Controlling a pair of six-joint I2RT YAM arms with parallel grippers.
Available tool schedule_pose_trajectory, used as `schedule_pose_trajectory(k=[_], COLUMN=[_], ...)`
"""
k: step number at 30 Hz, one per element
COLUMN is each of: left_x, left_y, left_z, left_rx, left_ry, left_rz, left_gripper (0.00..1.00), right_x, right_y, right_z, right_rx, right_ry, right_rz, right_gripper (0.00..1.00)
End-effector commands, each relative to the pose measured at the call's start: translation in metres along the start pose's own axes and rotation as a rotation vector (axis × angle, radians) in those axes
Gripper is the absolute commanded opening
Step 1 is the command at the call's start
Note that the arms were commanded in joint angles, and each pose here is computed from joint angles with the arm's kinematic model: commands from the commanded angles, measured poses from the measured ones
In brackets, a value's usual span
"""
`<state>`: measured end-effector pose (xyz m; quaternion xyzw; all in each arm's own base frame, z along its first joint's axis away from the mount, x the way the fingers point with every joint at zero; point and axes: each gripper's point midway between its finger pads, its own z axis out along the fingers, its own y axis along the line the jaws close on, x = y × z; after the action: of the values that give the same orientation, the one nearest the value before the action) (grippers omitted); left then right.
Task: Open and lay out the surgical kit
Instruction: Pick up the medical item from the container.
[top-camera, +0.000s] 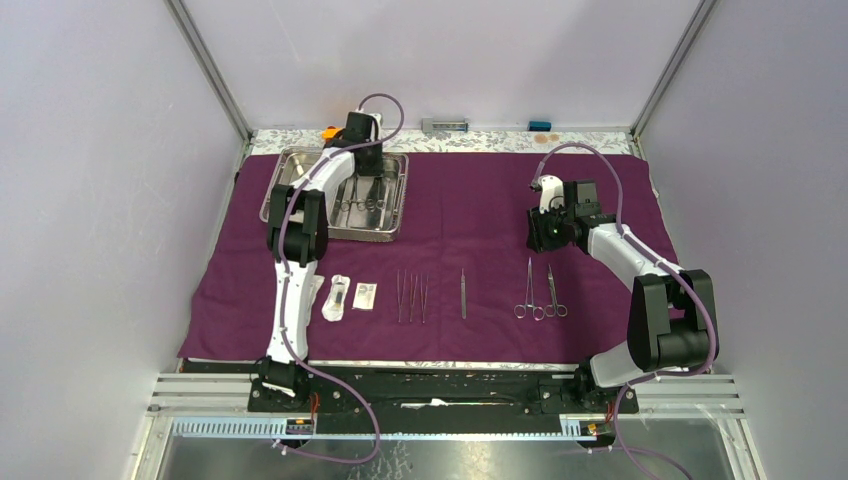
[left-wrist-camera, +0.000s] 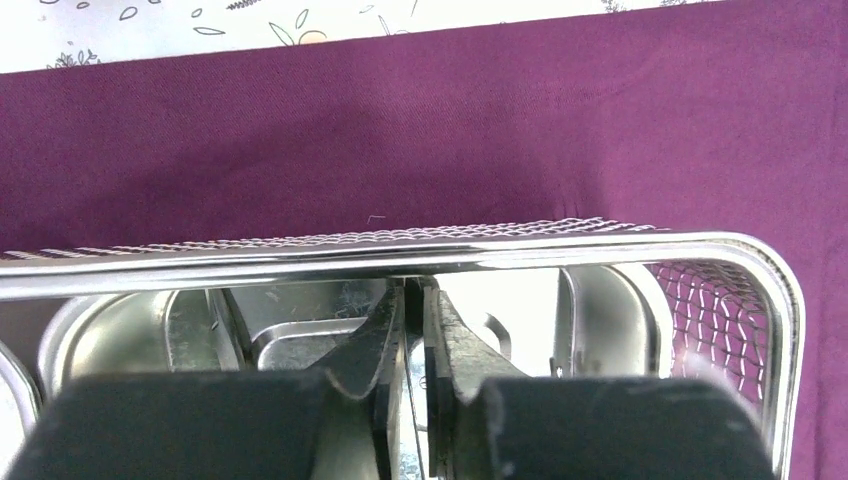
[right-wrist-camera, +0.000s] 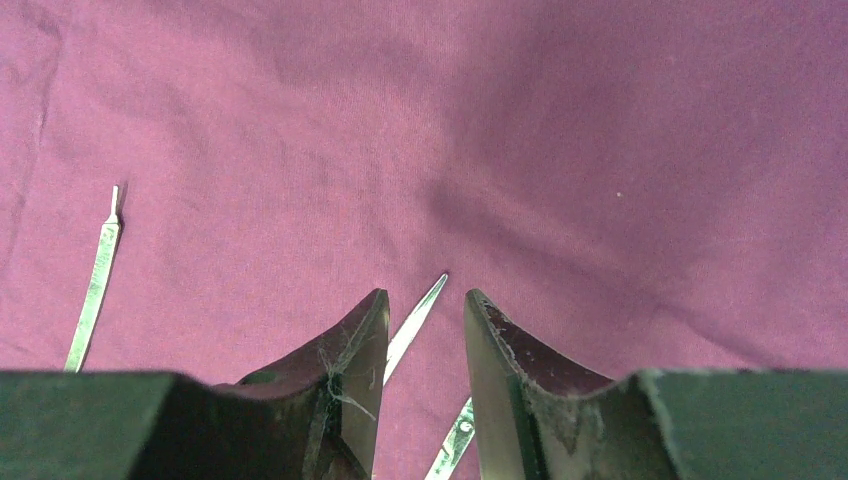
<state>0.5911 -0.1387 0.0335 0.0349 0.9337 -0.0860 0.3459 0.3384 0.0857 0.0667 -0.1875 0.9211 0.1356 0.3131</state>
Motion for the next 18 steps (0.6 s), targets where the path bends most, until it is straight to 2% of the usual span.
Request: schedule_pose_trajectory(k=[1, 3, 13, 18], left_x=[0.014, 0.005, -0.061, -0.076], left_y=[0.01, 0.008, -0.011, -0.018], left_z=[0.009, 0.006, -0.055, -0.079], left_rx=[0.003, 0.012, 0.074, 0.099], left_ry=[0.063, 0.049, -0.108, -0.147], left_rz=[-0.038, -0.041, -0.053, -0.056], left_gripper=[0.04, 0.0, 0.0, 0.0], right_x=[-0.016, -0.017, -0.019, -0.02], right_y=[0.005, 0.005, 0.006, 0.007], right_z=[-0.005, -0.005, -0.008, -0.009], right_rx=[-0.022, -0.022, -0.024, -0.026], right_ry=[-0.038, -0.041, -0.052, -0.057], right_rz=[-0.029, -0.029, -0.034, -0.035], right_gripper=[0.41, 0.41, 0.41, 0.41])
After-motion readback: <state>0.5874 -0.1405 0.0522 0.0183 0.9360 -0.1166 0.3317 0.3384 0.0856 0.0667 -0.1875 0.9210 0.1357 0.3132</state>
